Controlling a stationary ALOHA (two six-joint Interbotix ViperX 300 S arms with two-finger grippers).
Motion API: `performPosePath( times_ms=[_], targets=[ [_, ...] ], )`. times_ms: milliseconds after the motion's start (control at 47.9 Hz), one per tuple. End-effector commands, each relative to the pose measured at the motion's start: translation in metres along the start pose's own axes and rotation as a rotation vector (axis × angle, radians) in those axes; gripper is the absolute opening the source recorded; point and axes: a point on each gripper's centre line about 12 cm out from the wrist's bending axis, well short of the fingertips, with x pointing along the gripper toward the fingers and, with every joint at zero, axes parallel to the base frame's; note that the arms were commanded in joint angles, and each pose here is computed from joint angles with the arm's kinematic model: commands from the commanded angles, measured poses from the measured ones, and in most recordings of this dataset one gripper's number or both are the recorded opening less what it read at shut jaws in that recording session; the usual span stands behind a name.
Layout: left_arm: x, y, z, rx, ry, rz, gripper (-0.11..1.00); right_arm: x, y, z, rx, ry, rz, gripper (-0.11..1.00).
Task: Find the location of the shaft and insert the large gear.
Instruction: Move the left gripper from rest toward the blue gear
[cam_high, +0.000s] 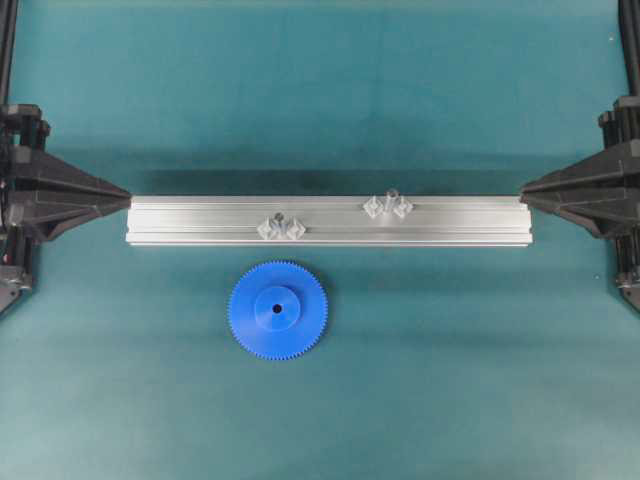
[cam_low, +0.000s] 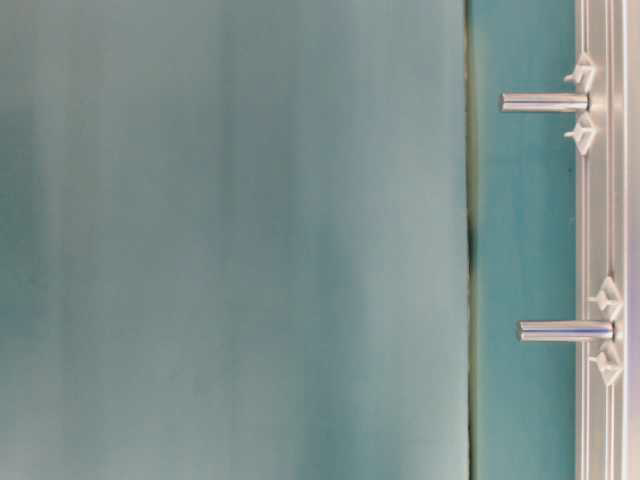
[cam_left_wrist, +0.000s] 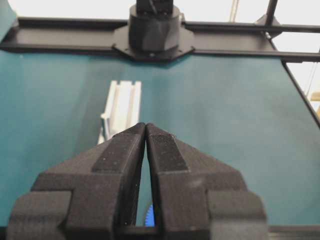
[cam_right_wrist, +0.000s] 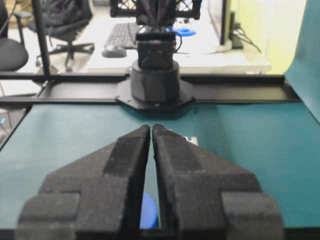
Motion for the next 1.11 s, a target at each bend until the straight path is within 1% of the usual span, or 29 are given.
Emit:
performPosePath(
  times_ms=[0,42,63,84,104,125,188,251,376,501,668,752,877,1003,1044,1086],
  targets=[
    [0.004,-0.006,-0.006,-0.032,0.027,-0.032,0.11,0.0,-0.002,-0.009,-0.002,0.026,-0.009,0.16],
    [0.007,-0.007,-0.008,-0.055,0.039,-0.036,0.12,-0.002,-0.004,-0.016,0.023,0.044,-0.02,0.18],
    [0.008,-0.008,-0.008,-0.064,0.041,-0.037,0.14,-0.003,-0.004,-0.018,0.035,0.05,-0.023,0.22],
    [0.009,-0.008,-0.008,-0.076,0.044,-0.037,0.13,-0.004,-0.004,-0.019,0.05,0.056,-0.026,0.24],
    [0.011,-0.008,-0.009,-0.086,0.051,-0.038,0.1,-0.004,-0.004,-0.018,0.062,0.061,-0.027,0.23],
    [0.012,-0.008,-0.009,-0.093,0.054,-0.039,0.06,-0.003,-0.004,-0.018,0.07,0.067,-0.028,0.19],
    [0.017,-0.01,-0.009,-0.106,0.065,-0.043,0.02,-0.001,-0.004,-0.013,0.087,0.086,-0.027,0.12],
    [0.022,-0.012,-0.009,-0.103,0.079,-0.052,0.01,0.0,-0.004,-0.011,0.091,0.126,-0.027,0.08],
    [0.037,-0.017,-0.024,-0.096,0.227,-0.061,0.01,-0.001,-0.003,-0.018,0.098,0.238,-0.028,0.06],
    [0.057,-0.02,-0.03,-0.093,0.335,-0.063,0.01,-0.002,-0.002,-0.024,0.118,0.324,-0.027,0.06],
    [0.078,-0.023,-0.037,-0.078,0.391,-0.067,0.01,-0.003,0.0,-0.036,0.159,0.459,-0.035,0.06],
    [0.086,-0.029,-0.041,-0.062,0.416,-0.085,0.01,-0.004,0.0,-0.04,0.16,0.484,-0.037,0.06],
    [0.097,-0.036,-0.053,-0.054,0.464,-0.104,0.02,-0.003,0.0,-0.043,0.157,0.502,-0.039,0.06],
    [0.11,-0.042,-0.066,-0.05,0.507,-0.114,0.09,-0.002,0.0,-0.047,0.157,0.519,-0.04,0.06],
    [0.116,-0.043,-0.069,-0.048,0.517,-0.115,0.14,-0.002,0.0,-0.049,0.157,0.53,-0.041,0.06],
    [0.121,-0.043,-0.074,-0.047,0.534,-0.113,0.22,-0.002,0.0,-0.05,0.158,0.537,-0.042,0.06]
  ],
)
